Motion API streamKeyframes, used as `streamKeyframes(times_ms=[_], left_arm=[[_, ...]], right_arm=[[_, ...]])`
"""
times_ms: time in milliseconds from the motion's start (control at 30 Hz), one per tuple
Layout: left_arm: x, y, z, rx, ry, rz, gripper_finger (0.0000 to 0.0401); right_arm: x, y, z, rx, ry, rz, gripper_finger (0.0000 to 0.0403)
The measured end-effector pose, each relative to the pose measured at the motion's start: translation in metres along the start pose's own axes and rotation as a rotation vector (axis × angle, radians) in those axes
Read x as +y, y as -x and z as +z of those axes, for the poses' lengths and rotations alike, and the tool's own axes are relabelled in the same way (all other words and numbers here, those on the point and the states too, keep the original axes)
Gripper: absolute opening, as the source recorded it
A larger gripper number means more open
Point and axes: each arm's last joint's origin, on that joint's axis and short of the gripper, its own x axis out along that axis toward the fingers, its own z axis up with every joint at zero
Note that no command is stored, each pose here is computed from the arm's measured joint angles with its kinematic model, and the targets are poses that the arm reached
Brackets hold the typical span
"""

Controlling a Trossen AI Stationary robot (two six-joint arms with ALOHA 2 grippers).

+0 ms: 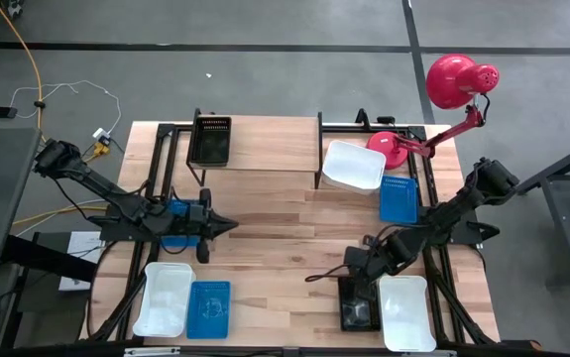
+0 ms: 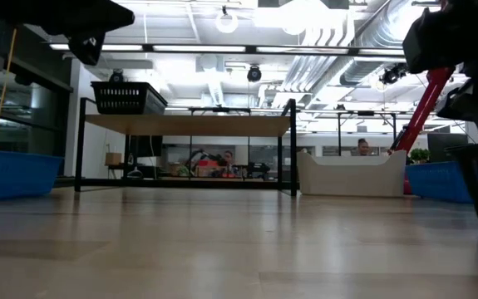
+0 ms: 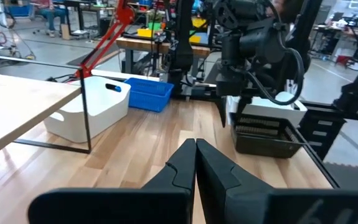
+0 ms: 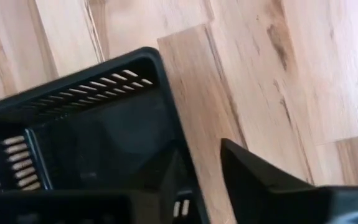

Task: Stack baskets on shelf by color
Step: Stack the black bin on the black bin on the shelf

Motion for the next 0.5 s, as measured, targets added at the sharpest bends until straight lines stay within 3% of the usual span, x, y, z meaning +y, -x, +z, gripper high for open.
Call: streamKeyframes(times_ms=[200,367,500], left_arm=[[0.001,0.002,0.003,-0.015,0.003,-0.006,0.0000],[0.000,0.011,0.009,-0.048,-0.019,-0.037,0.0000],[0.000,0.024,0.014,-0.065,-0.054,-0.037,0.0000]], right_arm=[[0.000,0.000,0.000,-0.002,0.004,0.004,0.0008],[0.000,0.000,0.002,-0.021,0.030,-0.003,0.0012],[0.006,0.001,0.007,-0.095,0.124,0.040,0.0005]])
